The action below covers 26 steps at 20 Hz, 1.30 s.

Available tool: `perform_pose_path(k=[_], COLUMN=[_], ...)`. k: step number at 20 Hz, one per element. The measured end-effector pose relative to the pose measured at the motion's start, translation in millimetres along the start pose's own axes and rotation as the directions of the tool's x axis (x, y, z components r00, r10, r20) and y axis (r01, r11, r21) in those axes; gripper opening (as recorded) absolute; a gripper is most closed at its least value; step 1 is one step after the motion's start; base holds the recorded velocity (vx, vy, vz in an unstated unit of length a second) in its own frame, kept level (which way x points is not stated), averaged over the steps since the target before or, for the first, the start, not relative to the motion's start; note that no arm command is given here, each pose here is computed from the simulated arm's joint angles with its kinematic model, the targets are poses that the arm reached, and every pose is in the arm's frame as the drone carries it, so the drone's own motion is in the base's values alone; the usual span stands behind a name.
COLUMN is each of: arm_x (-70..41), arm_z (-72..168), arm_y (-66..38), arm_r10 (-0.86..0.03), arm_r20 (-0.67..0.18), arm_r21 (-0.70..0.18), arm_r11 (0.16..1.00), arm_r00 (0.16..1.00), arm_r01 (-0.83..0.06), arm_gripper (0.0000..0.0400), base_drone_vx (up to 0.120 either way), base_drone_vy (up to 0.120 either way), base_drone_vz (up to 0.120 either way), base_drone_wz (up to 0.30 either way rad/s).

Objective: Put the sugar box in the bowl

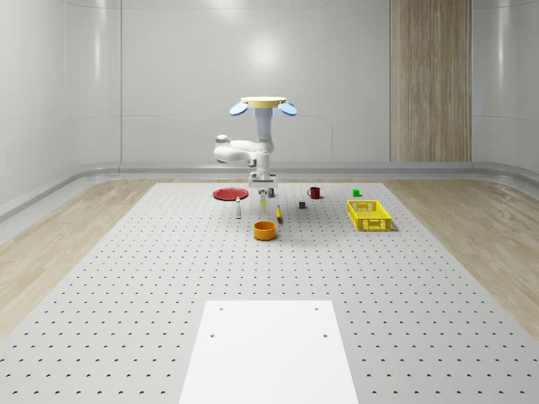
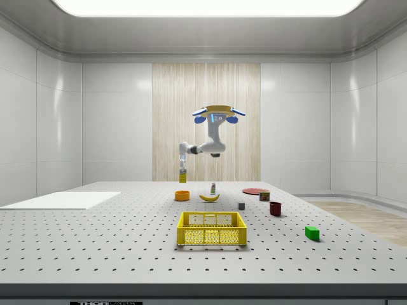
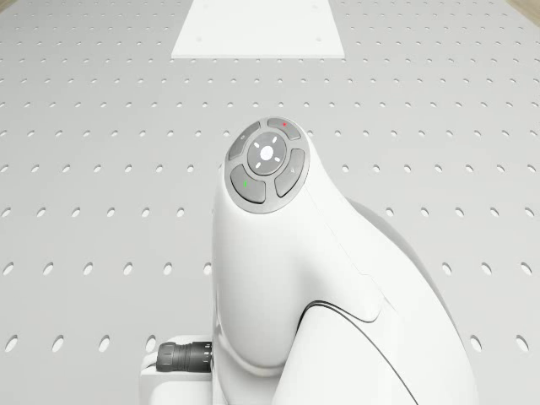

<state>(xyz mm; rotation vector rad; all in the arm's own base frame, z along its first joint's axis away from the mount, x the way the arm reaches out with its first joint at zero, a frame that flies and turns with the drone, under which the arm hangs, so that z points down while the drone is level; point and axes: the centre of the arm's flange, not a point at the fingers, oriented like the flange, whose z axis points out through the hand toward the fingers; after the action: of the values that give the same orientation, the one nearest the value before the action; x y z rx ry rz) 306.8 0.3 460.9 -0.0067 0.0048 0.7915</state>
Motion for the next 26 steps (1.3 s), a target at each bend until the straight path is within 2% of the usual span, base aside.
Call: perform_pose_path(k=[9, 16, 26], arm_x=[0.0, 0.0, 0.0], arm_z=[0.0, 5.8, 46.9], arm_y=[0.0, 0.0, 0.1], arm_r10=[0.000, 0.000, 0.001], arm_r20=[0.000, 0.000, 0.000], arm_r21=[0.000, 0.000, 0.000], arm_r11=[1.000, 1.000, 1.000], arm_r00=[1.000, 1.000, 1.000], arm_r01=[0.000, 0.000, -0.001], arm_gripper=[0.0164, 0.0164, 0.0164], base_drone_vx=[0.000, 0.000, 0.000], base_drone_vy=[0.009, 0.017, 0.000], base_drone_vz=[-0.107, 0.000, 0.000], base_drone_wz=[0.000, 0.000, 0.000])
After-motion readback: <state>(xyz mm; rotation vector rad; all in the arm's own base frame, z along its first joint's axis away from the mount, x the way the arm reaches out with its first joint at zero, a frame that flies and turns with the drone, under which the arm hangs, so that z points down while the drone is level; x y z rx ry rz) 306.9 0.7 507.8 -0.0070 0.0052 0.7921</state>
